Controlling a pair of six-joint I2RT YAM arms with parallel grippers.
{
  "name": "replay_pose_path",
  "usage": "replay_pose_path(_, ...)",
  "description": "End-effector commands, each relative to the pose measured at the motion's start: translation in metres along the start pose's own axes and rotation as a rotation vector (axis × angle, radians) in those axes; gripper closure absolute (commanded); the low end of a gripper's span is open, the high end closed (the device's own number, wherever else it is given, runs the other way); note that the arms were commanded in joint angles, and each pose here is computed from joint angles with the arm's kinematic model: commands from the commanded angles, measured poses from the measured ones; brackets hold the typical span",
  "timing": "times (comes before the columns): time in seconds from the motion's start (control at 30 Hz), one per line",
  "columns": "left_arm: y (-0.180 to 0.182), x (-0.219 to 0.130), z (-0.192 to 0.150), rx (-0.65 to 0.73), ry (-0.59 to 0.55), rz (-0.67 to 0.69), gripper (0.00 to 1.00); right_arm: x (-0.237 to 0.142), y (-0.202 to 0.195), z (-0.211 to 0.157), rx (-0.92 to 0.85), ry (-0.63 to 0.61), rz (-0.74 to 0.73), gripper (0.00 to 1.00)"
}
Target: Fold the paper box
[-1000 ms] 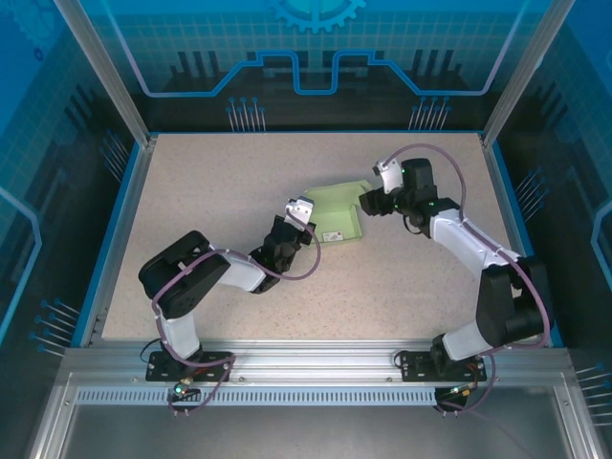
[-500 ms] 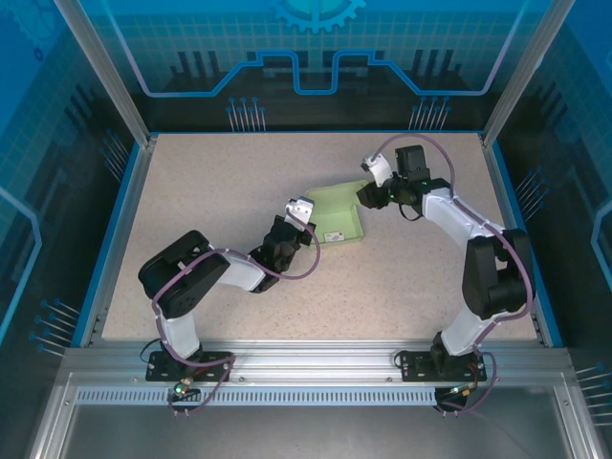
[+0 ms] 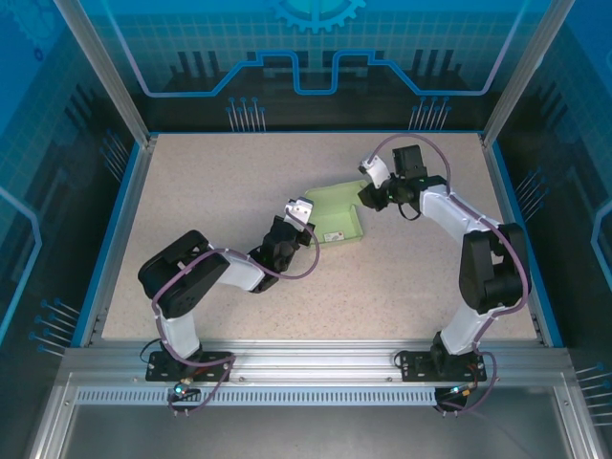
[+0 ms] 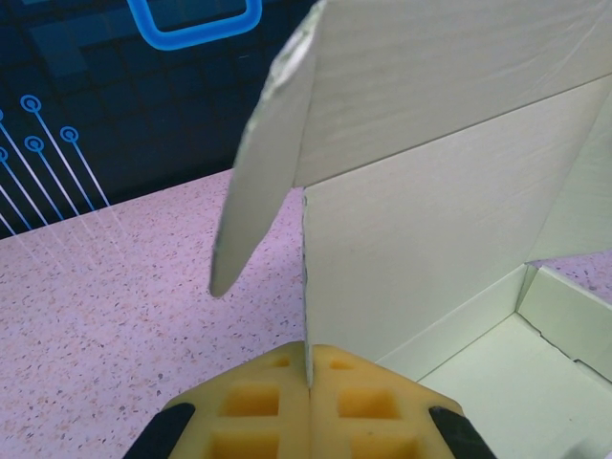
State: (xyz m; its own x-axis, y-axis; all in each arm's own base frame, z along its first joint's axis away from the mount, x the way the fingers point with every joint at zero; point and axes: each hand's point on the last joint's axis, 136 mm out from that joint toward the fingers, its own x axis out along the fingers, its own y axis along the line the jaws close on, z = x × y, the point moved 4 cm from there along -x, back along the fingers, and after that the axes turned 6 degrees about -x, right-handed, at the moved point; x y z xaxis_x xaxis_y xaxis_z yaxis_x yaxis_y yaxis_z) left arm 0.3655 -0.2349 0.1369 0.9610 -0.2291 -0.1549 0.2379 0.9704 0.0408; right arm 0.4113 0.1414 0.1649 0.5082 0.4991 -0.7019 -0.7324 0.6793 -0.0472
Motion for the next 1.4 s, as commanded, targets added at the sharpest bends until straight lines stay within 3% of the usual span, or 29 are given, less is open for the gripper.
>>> replay_pose_path(0.0,0.003,-0.002,0.004,-0.025,-0.013,-0.004,1.00,0.005,0.001,-0.004,-0.006,0.022,0.010,0.81)
replay_pose_path(0.2,0.003,-0.002,0.004,-0.029,-0.011,-0.004,1.00,0.002,0.003,-0.001,-0.006,0.001,0.001,0.96)
replay_pose_path(0.33,0.003,-0.004,0.005,-0.041,-0.006,-0.004,1.00,0.000,0.004,-0.003,0.001,0.003,-0.026,1.00)
replay_pose_path(0.73,0.004,-0.016,0.003,-0.077,0.076,-0.046,0.63,-0.003,0.005,-0.005,0.011,0.019,-0.067,1.00)
replay_pose_path(0.83,0.003,-0.020,0.001,-0.086,0.143,-0.075,0.50,-0.003,0.005,-0.004,0.010,0.016,-0.066,1.00)
replay_pose_path(0.93,0.006,-0.021,0.001,-0.109,0.208,-0.106,0.44,-0.002,0.005,-0.004,0.011,0.017,-0.065,1.00)
replay_pose_path(1.17,0.011,-0.018,0.013,-0.131,0.333,-0.179,0.40,-0.003,0.005,-0.002,0.007,0.009,-0.064,1.00)
replay_pose_path(1.37,0.013,-0.009,0.020,-0.125,0.375,-0.208,0.44,-0.002,0.005,-0.002,0.005,0.008,-0.066,1.00)
